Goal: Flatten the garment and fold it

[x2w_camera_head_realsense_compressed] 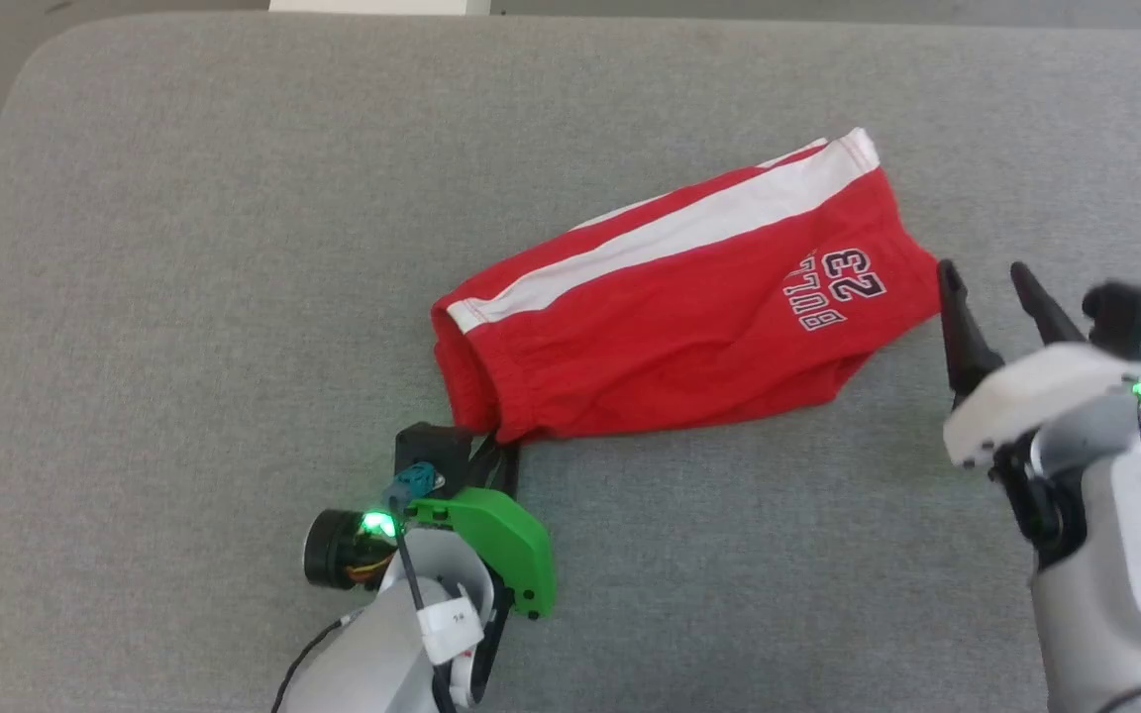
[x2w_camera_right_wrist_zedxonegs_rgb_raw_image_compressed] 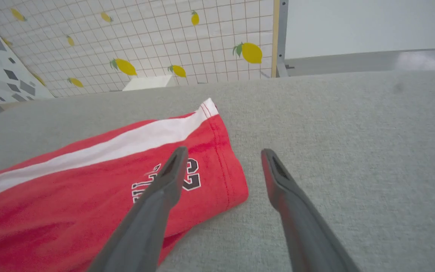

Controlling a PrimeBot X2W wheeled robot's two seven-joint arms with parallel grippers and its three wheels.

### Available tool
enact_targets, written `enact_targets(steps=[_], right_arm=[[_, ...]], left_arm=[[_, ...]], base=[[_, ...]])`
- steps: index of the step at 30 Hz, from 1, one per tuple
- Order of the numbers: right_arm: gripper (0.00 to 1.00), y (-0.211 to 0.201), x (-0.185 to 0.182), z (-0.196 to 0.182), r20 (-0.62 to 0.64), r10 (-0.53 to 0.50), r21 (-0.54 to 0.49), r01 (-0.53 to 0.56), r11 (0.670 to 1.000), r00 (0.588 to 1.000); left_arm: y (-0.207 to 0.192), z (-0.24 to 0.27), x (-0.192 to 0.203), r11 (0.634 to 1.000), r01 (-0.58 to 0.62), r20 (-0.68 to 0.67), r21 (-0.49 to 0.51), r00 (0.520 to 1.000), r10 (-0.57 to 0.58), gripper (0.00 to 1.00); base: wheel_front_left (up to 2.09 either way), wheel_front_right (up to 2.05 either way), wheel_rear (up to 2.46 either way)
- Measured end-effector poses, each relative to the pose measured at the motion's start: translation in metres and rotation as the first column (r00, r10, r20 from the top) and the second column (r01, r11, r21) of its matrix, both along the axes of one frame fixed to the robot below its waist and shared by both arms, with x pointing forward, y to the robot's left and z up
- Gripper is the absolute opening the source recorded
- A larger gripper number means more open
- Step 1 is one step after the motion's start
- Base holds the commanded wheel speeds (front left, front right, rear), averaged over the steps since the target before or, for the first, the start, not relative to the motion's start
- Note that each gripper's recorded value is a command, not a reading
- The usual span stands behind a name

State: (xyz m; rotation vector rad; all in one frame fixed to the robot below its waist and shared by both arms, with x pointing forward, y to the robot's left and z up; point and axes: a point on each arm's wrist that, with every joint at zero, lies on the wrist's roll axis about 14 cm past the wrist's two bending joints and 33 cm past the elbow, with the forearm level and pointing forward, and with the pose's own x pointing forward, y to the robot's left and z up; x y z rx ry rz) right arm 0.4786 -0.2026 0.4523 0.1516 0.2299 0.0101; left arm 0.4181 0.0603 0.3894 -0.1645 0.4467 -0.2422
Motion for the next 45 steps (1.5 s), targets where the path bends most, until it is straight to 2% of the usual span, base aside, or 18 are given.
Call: enact_targets(steps=[7,13,14,15,16,17,20,25,33,39,43,44,45], right_arm=[[1.0,0.008,0.025,-0.048,-0.23,0.005,0.036,0.004,0.999,0.973],[1.0,0.025,0.041,-0.083,-0.442,0.058,0.025,-0.053,0.998,0.895],[0.96,0.027,0.042,-0.084,-0.454,0.063,0.021,-0.06,0.998,0.889],[0.4,0.027,0.044,-0.084,-0.459,0.066,0.019,-0.064,0.998,0.886],[0.29,0.027,0.044,-0.084,-0.462,0.067,0.018,-0.066,0.998,0.884],[0.0,0.027,0.044,-0.084,-0.463,0.069,0.016,-0.069,0.997,0.884],[0.0,0.028,0.044,-0.079,-0.452,0.072,0.009,-0.077,0.997,0.889],[0.0,0.023,0.035,-0.064,-0.357,0.057,0.021,-0.053,0.998,0.932],[0.0,0.004,-0.011,-0.033,-0.233,0.014,0.032,-0.006,0.999,0.972],[0.0,-0.013,-0.072,-0.037,-0.28,-0.035,0.039,0.048,0.998,0.959],[0.0,-0.019,-0.11,-0.057,-0.363,-0.054,0.084,0.09,0.992,0.93],[0.36,-0.02,-0.115,-0.062,-0.38,-0.056,0.087,0.096,0.992,0.923],[0.99,-0.02,-0.119,-0.066,-0.392,-0.056,0.089,0.098,0.991,0.918]], left_arm=[[0.0,-0.003,0.007,1.0,-0.001,0.004,-0.007,1.0,0.001,0.0],[0.002,-0.008,0.014,1.0,-0.012,0.002,-0.018,1.0,0.012,0.0],[0.003,-0.009,0.014,1.0,-0.015,0.0,-0.018,1.0,0.015,0.0],[0.003,-0.009,0.014,1.0,-0.016,-0.001,-0.018,1.0,0.016,0.0],[0.003,-0.009,0.014,1.0,-0.017,-0.001,-0.018,1.0,0.017,0.0],[0.003,-0.009,0.014,1.0,-0.017,0.003,-0.019,1.0,0.017,0.0],[0.003,-0.006,0.014,1.0,-0.016,0.012,-0.02,1.0,0.016,0.0],[0.006,0.003,0.012,1.0,-0.013,0.042,-0.013,0.999,0.013,0.0],[0.012,0.018,-0.008,0.999,0.031,0.064,0.012,0.997,-0.032,0.0],[0.004,0.022,-0.029,0.995,0.094,0.033,0.015,0.995,-0.094,0.0],[-0.006,0.012,-0.048,0.991,0.134,-0.038,-0.002,0.99,-0.134,0.02],[-0.008,0.008,-0.053,0.99,0.142,-0.063,-0.011,0.988,-0.142,0.38],[-0.01,0.006,-0.058,0.989,0.147,-0.086,-0.022,0.985,-0.148,0.78]], base=[[0.0,0.0,0.0],[0.0,0.0,0.0],[0.0,0.0,0.0],[0.0,0.0,0.0],[0.0,0.0,0.0],[0.0,0.0,0.0],[0.0,0.0,0.0],[0.0,0.0,0.0],[0.0,0.0,0.0],[0.0,0.0,0.0],[0.0,0.0,0.0],[0.0,0.0,0.0],[0.0,0.0,0.0]])
